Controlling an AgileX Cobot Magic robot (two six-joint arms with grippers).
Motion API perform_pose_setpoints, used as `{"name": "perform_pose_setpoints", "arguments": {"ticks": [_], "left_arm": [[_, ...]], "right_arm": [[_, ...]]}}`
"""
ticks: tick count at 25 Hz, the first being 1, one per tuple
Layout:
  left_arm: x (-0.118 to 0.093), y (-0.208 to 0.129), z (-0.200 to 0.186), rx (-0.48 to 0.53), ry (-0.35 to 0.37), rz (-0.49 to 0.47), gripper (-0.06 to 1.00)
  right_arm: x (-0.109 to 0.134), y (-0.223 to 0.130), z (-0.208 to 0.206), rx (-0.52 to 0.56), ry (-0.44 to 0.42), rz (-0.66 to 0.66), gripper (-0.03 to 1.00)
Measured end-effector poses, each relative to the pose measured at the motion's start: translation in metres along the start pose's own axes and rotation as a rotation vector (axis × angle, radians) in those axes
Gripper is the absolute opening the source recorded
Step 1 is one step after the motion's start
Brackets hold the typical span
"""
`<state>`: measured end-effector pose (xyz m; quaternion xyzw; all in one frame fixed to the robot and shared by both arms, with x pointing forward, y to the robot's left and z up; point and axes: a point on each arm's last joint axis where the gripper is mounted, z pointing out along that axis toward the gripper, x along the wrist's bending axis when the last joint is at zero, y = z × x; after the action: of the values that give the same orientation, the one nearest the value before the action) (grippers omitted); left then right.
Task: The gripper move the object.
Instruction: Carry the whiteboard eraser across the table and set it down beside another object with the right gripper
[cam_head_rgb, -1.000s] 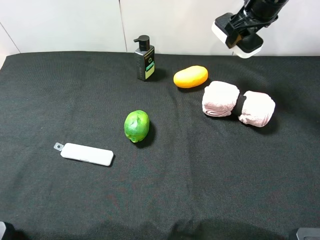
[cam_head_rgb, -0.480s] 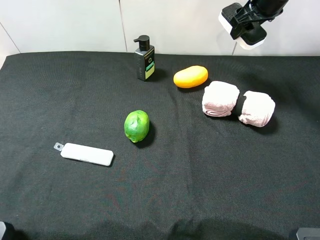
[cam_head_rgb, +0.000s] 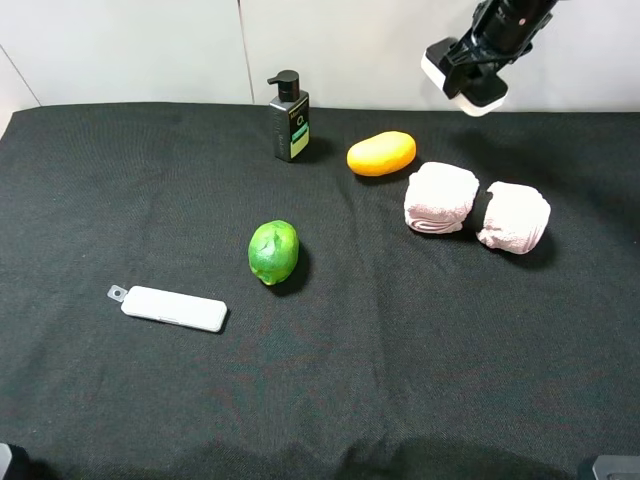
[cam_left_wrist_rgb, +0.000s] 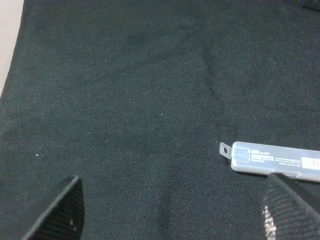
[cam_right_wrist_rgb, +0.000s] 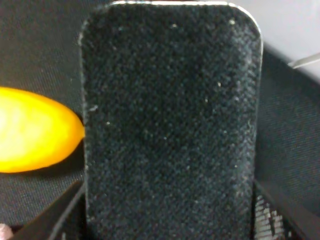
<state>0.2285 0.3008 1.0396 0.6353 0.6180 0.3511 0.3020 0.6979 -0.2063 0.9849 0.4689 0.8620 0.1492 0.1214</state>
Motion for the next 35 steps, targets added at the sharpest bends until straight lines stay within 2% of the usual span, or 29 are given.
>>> {"name": "perform_pose_setpoints", "arguments": {"ticks": [8, 13, 20, 35], "left_arm": [[0.000, 0.000, 0.000, 0.000, 0.000, 0.000, 0.76], [0.000, 0.000, 0.000, 0.000, 0.000, 0.000, 0.76], [0.000, 0.000, 0.000, 0.000, 0.000, 0.000, 0.76], [0.000, 0.000, 0.000, 0.000, 0.000, 0.000, 0.76]], "right_arm": [[-0.008, -0.016, 0.039, 0.107, 0.039, 0.025, 0.46], [-0.015, -0.023, 0.047, 0.135, 0.044, 0.042, 0.46], [-0.013, -0.032, 0.074, 0.184, 0.076, 0.049, 0.46], [-0.012, -0.037, 0.088, 0.210, 0.094, 0.056, 0.46]]}}
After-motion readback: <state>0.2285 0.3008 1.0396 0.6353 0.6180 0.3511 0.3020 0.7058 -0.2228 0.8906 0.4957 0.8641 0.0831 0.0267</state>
